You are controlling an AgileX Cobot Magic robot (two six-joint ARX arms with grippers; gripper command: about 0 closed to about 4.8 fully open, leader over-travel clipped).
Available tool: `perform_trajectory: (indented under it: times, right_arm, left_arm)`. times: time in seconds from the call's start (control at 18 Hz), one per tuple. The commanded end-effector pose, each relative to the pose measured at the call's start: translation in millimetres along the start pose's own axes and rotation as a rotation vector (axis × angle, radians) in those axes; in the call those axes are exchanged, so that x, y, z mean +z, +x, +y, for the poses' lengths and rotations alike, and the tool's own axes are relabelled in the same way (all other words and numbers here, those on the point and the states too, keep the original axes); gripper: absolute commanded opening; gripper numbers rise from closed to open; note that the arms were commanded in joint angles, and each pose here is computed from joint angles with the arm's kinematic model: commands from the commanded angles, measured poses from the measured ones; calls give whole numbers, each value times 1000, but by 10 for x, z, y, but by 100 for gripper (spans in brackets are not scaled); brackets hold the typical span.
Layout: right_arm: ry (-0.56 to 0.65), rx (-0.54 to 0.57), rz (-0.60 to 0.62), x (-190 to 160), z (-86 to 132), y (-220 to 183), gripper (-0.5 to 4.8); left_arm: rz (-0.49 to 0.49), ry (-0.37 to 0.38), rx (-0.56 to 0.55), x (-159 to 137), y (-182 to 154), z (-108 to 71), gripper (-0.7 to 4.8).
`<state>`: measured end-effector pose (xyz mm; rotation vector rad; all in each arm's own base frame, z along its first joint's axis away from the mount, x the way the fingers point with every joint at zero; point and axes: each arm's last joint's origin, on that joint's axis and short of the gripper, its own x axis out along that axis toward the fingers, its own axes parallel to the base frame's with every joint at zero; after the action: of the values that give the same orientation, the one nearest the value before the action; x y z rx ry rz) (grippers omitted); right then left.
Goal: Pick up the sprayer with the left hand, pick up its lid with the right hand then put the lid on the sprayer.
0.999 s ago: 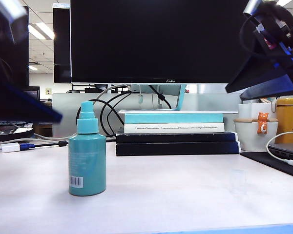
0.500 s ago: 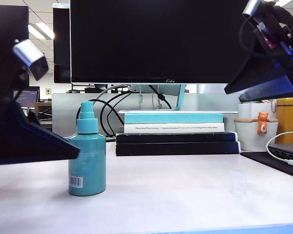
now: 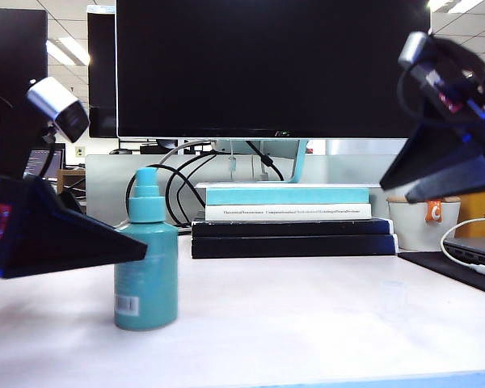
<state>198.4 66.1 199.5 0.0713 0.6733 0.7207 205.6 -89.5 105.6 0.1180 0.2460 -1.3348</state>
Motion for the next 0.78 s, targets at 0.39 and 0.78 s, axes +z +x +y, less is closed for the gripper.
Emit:
perform_trajectory:
  times: [0.39, 0.78]
  right_arm:
    - [69, 49, 173, -184, -92, 268, 237]
    - [43, 47, 247, -242, 82, 339, 280]
  left_arm:
    - [-17, 18, -18, 36, 15, 23, 235]
    - [-17, 20, -17, 37, 16, 25, 232]
